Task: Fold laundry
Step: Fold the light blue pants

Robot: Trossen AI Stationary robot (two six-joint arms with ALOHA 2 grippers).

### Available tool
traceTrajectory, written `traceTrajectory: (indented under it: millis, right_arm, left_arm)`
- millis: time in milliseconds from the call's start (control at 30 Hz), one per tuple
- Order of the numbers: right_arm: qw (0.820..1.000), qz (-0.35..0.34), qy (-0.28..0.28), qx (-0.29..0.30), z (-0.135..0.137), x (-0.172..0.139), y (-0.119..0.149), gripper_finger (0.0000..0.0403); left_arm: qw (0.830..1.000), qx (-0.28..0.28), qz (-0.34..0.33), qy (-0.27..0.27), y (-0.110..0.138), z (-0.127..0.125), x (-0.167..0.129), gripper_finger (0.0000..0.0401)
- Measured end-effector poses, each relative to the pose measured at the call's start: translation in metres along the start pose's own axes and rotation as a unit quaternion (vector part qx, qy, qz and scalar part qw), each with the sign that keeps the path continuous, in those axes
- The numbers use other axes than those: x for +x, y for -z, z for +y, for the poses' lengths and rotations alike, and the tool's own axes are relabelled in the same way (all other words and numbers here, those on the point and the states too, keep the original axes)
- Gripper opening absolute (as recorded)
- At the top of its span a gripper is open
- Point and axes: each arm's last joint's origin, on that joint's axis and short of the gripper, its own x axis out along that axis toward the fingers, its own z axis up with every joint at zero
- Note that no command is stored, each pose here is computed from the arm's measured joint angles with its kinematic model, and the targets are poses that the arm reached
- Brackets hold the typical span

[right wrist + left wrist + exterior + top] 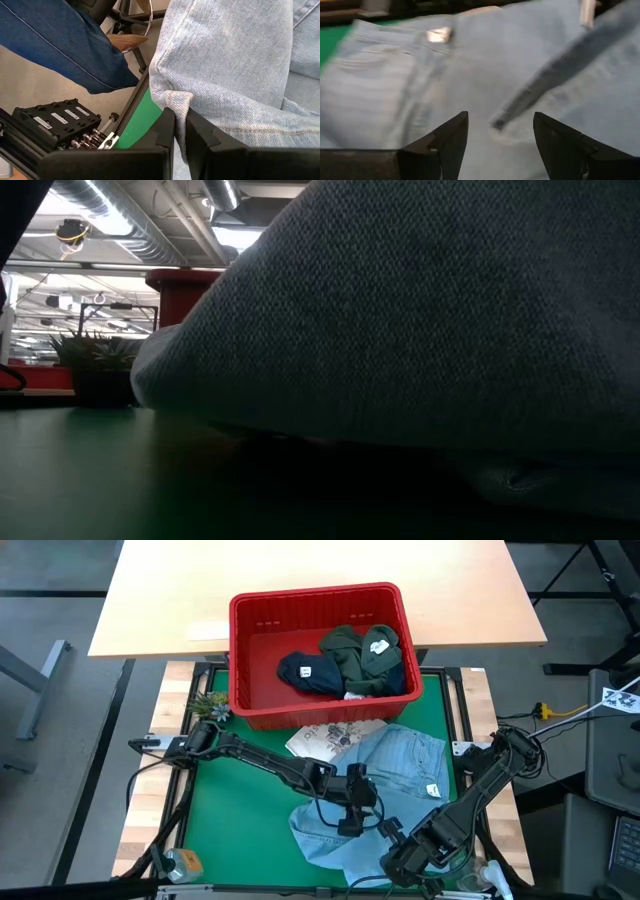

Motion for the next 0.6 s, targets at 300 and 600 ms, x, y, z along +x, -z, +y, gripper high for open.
traceTrajectory:
  millis: [300,600]
  right_arm:
    - [1.000,0.000,0.000,0.000,0.000,0.000,0.000,0.0028]
    - [1.000,0.000,0.000,0.000,0.000,0.000,0.000,0.0028]
  left_arm:
    - [0.999,-0.001,0.003,0.042,0.001,0.003,0.004,0.0214]
    - [0.996,-0.017,0.013,0.082,0.007,0.018,0.019,0.0214]
